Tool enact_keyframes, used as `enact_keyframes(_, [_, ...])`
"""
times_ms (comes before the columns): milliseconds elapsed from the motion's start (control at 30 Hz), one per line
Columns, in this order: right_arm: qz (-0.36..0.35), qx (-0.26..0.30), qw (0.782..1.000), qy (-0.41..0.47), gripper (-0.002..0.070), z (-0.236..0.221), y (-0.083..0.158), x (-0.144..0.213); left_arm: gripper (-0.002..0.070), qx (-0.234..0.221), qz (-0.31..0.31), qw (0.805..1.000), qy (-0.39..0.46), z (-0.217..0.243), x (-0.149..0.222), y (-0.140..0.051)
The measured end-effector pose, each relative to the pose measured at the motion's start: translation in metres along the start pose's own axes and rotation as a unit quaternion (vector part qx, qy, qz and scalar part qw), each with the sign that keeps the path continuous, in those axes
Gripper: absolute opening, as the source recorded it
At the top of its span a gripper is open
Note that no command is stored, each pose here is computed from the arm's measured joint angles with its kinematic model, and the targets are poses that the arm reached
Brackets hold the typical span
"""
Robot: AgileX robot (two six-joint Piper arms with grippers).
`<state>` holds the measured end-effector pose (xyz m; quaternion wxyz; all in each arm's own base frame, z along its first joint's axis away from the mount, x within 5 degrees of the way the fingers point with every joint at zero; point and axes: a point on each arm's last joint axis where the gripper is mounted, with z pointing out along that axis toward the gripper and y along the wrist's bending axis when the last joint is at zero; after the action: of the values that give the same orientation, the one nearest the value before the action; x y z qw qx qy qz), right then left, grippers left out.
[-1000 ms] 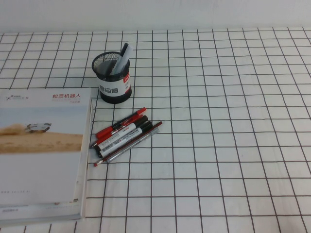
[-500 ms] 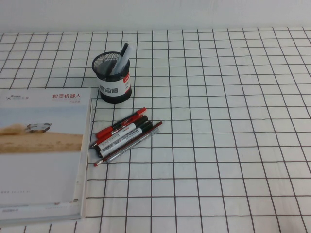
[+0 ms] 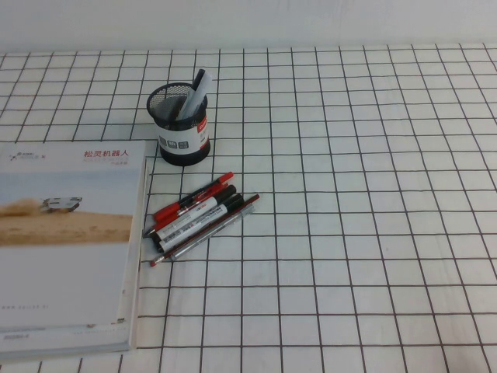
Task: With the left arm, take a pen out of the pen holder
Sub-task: 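Take a marker out of the pen holder and lay it on the table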
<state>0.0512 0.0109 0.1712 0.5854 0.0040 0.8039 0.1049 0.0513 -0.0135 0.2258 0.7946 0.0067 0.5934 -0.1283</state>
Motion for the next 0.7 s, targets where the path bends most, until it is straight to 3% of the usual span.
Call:
enact_keyframes(167, [0.000, 0.000, 1.000, 0.000, -0.0015, 0.000, 0.000, 0.000, 0.0000, -0.035, -0.084, 0.995, 0.036, 0.000, 0.007, 0.006])
enact_keyframes(567, [0.000, 0.000, 1.000, 0.000, -0.0015, 0.000, 0.000, 0.000, 0.0000, -0.061, -0.092, 0.992, 0.061, -0.001, 0.012, 0.010])
enact_keyframes(700, [0.000, 0.000, 1.000, 0.000, -0.0015, 0.000, 0.000, 0.000, 0.0000, -0.104, -0.098, 0.985, 0.100, 0.001, 0.008, 0.015])
